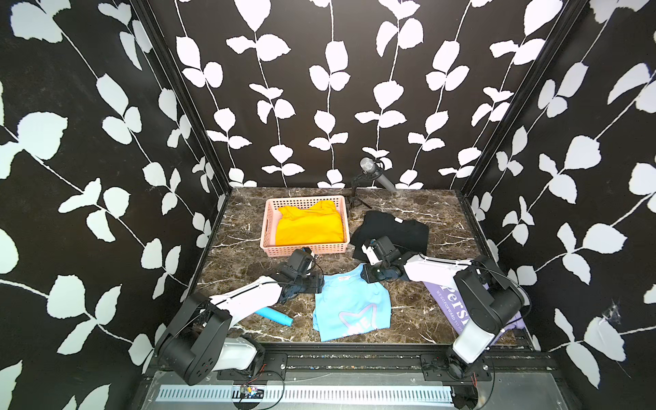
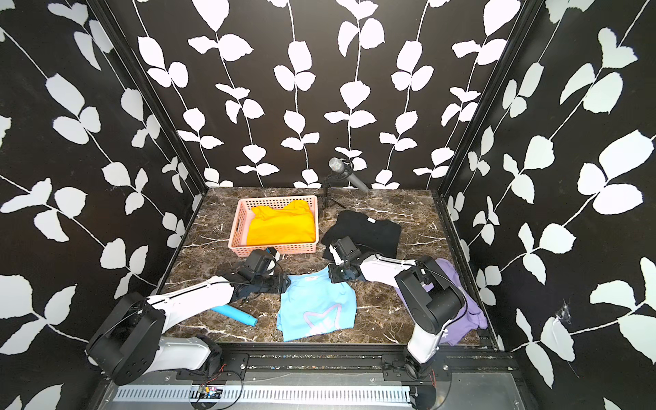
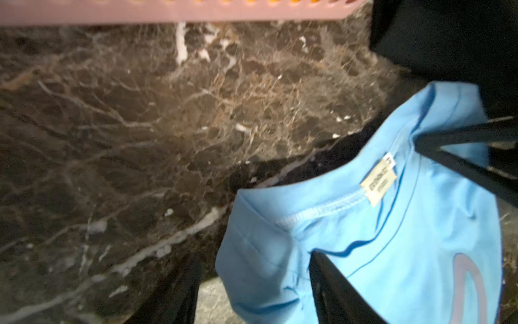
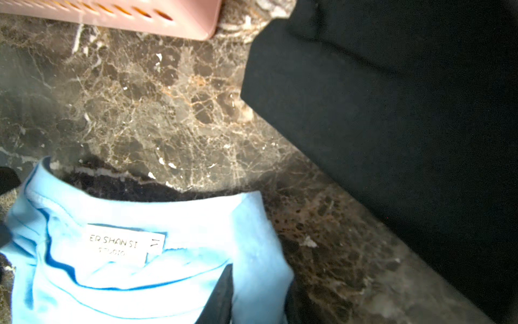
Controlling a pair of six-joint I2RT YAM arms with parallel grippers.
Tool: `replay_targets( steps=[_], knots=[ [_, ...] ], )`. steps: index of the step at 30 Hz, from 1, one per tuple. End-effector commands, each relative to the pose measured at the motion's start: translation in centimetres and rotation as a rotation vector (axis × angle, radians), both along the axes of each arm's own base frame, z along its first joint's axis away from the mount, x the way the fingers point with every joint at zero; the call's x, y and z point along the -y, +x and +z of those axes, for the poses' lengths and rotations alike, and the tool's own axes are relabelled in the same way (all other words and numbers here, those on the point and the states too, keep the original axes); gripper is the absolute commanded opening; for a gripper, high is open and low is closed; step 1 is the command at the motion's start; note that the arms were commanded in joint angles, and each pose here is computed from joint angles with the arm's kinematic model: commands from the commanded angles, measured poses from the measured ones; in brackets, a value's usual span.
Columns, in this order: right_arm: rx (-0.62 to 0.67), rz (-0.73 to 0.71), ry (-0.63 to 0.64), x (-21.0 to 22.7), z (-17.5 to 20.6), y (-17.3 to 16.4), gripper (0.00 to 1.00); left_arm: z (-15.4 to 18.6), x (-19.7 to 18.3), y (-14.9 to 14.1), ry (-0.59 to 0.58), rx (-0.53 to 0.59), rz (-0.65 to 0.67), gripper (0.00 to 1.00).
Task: Put the folded t-shirts into the basket
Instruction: Pick up the T-shirt from the center of the board.
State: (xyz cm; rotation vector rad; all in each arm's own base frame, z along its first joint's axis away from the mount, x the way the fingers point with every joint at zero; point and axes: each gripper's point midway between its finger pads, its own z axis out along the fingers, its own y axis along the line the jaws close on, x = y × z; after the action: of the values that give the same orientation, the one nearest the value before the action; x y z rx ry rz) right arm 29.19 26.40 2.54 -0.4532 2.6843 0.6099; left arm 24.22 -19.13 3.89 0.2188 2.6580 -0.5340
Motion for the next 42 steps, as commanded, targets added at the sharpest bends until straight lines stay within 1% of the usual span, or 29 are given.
replay_targets(
  steps=[1, 5, 7, 11, 15, 17, 18, 19, 21, 23, 24, 27, 31, 35, 39, 42],
  knots=[
    [-0.016, -0.017, -0.036, 0.8, -0.8, -0.4, 0.27, -1.2, 0.1, -1.4, -0.001, -0.051, -0.015, 0.65],
    [-0.018, -0.021, -0.034, 0.7, -0.8, -0.5, 0.27, -1.9, 1.5, -1.3, -0.047, -0.072, -0.027, 0.60],
    [-0.018, -0.027, -0.026, 0.7, -0.9, -0.5, 0.26, -2.2, 2.2, -1.0, -0.074, -0.081, -0.027, 0.53],
    [-0.018, -0.041, -0.005, 0.6, -1.0, -0.5, 0.23, -2.6, 3.9, -0.1, -0.139, -0.082, -0.029, 0.34],
    [0.010, -0.054, 0.011, 0.6, -0.6, -0.3, 0.17, -2.6, 4.1, 0.7, -0.152, -0.052, -0.011, 0.12],
    [0.038, -0.061, 0.011, 0.7, -0.2, 0.1, 0.09, -2.0, 4.0, 1.3, -0.148, -0.014, 0.001, 0.02],
    [0.052, -0.062, 0.009, 0.9, 0.0, 0.2, 0.04, -1.7, 3.8, 1.5, -0.144, 0.008, 0.007, 0.00],
    [0.071, -0.065, 0.007, 1.0, 0.4, 0.4, 0.00, -1.2, 3.6, 1.9, -0.137, 0.033, 0.012, 0.00],
    [0.111, -0.067, 0.009, 1.2, 1.2, 0.7, 0.00, 0.1, 3.5, 2.5, -0.133, 0.089, 0.005, 0.00],
    [0.151, -0.061, 0.040, 1.0, 2.4, 1.0, 0.00, 1.8, 3.7, 2.9, -0.144, 0.143, -0.019, 0.00],
    [0.191, -0.059, 0.083, 0.6, 4.0, 1.2, 0.00, 2.8, 3.9, 3.1, -0.154, 0.168, -0.032, 0.00],
    [0.267, -0.056, 0.181, -0.2, 7.3, 1.5, 0.00, 5.0, 4.2, 3.3, -0.164, 0.224, -0.073, 0.00],
    [0.361, -0.045, 0.279, -1.1, 11.9, 1.6, 0.00, 8.6, 4.0, 3.6, -0.160, 0.307, -0.095, 0.00],
    [0.445, -0.017, 0.337, -2.5, 16.3, 1.4, 0.00, 12.2, 3.1, 3.9, -0.125, 0.384, -0.095, 0.00],
    [0.506, 0.011, 0.380, -4.1, 20.4, 1.4, 0.00, 16.6, 1.7, 4.4, -0.079, 0.464, -0.086, 0.00],
    [0.536, 0.019, 0.412, -5.0, 22.8, 1.7, 0.00, 18.4, -0.1, 5.1, -0.030, 0.483, -0.050, 0.00]
  ],
)
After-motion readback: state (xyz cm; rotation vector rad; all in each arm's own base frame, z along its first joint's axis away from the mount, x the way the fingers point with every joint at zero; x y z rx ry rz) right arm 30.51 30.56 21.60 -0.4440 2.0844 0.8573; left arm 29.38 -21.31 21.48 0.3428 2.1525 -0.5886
